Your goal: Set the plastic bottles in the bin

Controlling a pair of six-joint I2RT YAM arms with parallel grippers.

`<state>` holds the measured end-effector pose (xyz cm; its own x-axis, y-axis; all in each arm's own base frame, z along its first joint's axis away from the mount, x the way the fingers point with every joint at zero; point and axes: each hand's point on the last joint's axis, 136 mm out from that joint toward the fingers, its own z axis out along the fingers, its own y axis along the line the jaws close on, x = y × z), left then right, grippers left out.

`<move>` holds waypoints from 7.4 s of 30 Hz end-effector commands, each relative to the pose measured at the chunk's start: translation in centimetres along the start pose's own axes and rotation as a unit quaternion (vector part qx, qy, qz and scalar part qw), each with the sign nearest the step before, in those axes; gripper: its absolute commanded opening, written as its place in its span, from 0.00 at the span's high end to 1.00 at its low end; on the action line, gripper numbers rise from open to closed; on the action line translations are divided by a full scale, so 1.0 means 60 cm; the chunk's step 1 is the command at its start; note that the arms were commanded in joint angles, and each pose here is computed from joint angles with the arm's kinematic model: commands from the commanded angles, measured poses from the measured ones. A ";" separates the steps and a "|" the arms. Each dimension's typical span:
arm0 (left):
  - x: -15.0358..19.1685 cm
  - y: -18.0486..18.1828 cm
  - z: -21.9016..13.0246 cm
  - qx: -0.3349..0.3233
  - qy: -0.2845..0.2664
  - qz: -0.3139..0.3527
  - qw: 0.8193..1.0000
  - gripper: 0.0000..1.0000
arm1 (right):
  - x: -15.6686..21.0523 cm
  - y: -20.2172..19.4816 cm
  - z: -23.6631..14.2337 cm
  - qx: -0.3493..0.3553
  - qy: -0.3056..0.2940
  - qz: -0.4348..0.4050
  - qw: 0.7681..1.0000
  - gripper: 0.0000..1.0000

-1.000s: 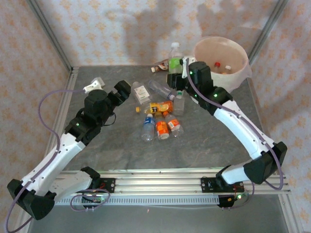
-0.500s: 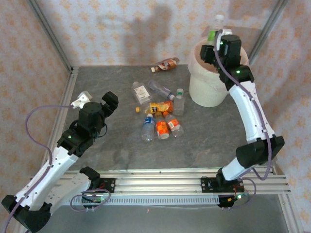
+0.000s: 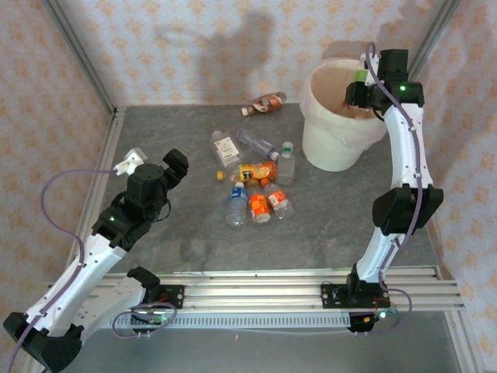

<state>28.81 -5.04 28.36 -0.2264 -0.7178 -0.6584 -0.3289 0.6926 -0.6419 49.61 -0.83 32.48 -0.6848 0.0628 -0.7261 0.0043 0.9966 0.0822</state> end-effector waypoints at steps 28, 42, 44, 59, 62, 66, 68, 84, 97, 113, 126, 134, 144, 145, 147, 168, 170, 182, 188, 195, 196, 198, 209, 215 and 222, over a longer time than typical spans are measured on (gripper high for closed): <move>0.071 0.012 0.076 -0.048 0.083 0.004 0.995 0.00 | -0.026 0.057 -0.186 -0.084 -0.173 0.128 0.973 0.02; 0.134 -0.002 0.136 -0.066 0.150 -0.013 0.986 0.00 | 0.166 0.190 -0.238 -0.221 -0.144 0.085 0.961 0.01; 0.143 -0.003 0.144 -0.069 0.159 -0.019 0.985 0.00 | 0.204 0.216 -0.215 -0.246 -0.114 0.084 0.959 0.01; 0.184 0.000 0.166 -0.090 0.205 -0.027 0.974 0.00 | 0.442 0.327 0.014 -0.179 0.090 0.018 0.979 0.21; 0.185 0.001 0.167 -0.092 0.207 -0.025 0.974 0.00 | 0.469 0.340 0.041 -0.179 0.124 0.005 0.976 0.24; 0.189 0.002 0.167 -0.092 0.210 -0.025 0.973 0.00 | 0.502 0.351 0.067 -0.173 0.159 -0.015 0.972 0.26; 0.191 0.005 0.166 -0.094 0.212 -0.022 0.973 0.00 | 0.520 0.349 0.081 -0.163 0.175 -0.025 0.971 0.25; 0.195 0.022 0.161 -0.104 0.211 -0.014 0.972 0.00 | 0.574 0.335 0.125 -0.111 0.226 -0.029 0.967 0.33; 0.204 0.020 0.169 -0.105 0.221 -0.011 0.970 0.00 | 0.469 0.340 0.043 -0.139 0.140 -0.049 0.979 0.48; 0.212 0.013 0.173 -0.098 0.233 -0.013 0.968 0.00 | 0.186 0.354 -0.169 -0.185 -0.109 -0.067 0.974 0.52; 0.251 0.020 0.157 -0.102 0.277 0.018 0.955 0.00 | -0.025 0.237 -0.246 -0.082 -0.258 -0.013 0.963 0.51; 0.280 0.015 0.156 -0.099 0.303 0.024 0.947 0.00 | -0.069 0.131 -0.187 0.007 -0.227 0.049 0.973 0.52; 0.287 0.020 0.149 -0.104 0.314 0.042 0.943 0.00 | -0.037 0.068 -0.110 -0.096 -0.124 -0.116 0.981 0.50; 0.289 0.022 0.149 -0.105 0.315 0.044 0.942 0.00 | -0.035 0.066 -0.106 -0.114 -0.123 -0.126 0.978 0.49; 0.291 0.023 0.150 -0.106 0.315 0.043 0.942 0.00 | -0.030 0.054 -0.093 -0.134 -0.108 -0.150 0.974 0.48; 0.309 -0.039 0.126 0.009 0.353 0.084 0.932 0.00 | 0.030 0.066 -0.053 -0.258 -0.021 -0.232 0.938 0.36; 0.305 -0.036 0.122 0.007 0.350 0.093 0.932 0.00 | 0.027 0.077 -0.064 -0.277 -0.029 -0.227 0.933 0.30; 0.323 -0.007 0.119 -0.013 0.358 0.086 0.930 0.00 | -0.015 0.094 -0.114 -0.284 -0.082 -0.203 0.934 0.13; 0.341 0.011 0.111 -0.028 0.375 0.117 0.919 0.00 | -0.057 0.077 -0.146 -0.232 -0.125 -0.133 0.956 0.01; 0.393 0.020 0.102 -0.021 0.418 0.157 0.895 0.00 | -0.102 0.036 -0.208 -0.158 -0.214 0.040 0.963 0.01; 0.403 0.019 0.099 -0.017 0.427 0.168 0.888 0.00 | -0.101 0.038 -0.220 -0.165 -0.218 0.066 0.960 0.01; 0.420 0.020 0.095 -0.016 0.440 0.183 0.879 0.00 | -0.101 0.048 -0.253 -0.194 -0.238 0.125 0.943 0.01; 0.481 0.038 0.111 -0.026 0.462 0.194 0.865 0.03 | -0.005 0.138 -0.294 -0.269 -0.205 0.162 0.927 0.01; 0.504 0.021 0.119 -0.002 0.477 0.170 0.862 0.18 | 0.040 0.130 -0.286 -0.246 -0.194 0.172 0.934 0.01; 0.499 0.020 0.122 -0.005 0.471 0.176 0.864 0.34 | 0.070 0.119 -0.272 -0.231 -0.187 0.200 0.934 0.01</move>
<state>28.16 -24.83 4.67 -0.9605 -0.2103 -0.1821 -0.1087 0.8862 -0.4503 35.34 6.16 40.84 -0.4254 0.4944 -0.7580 -0.1969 0.7670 0.6107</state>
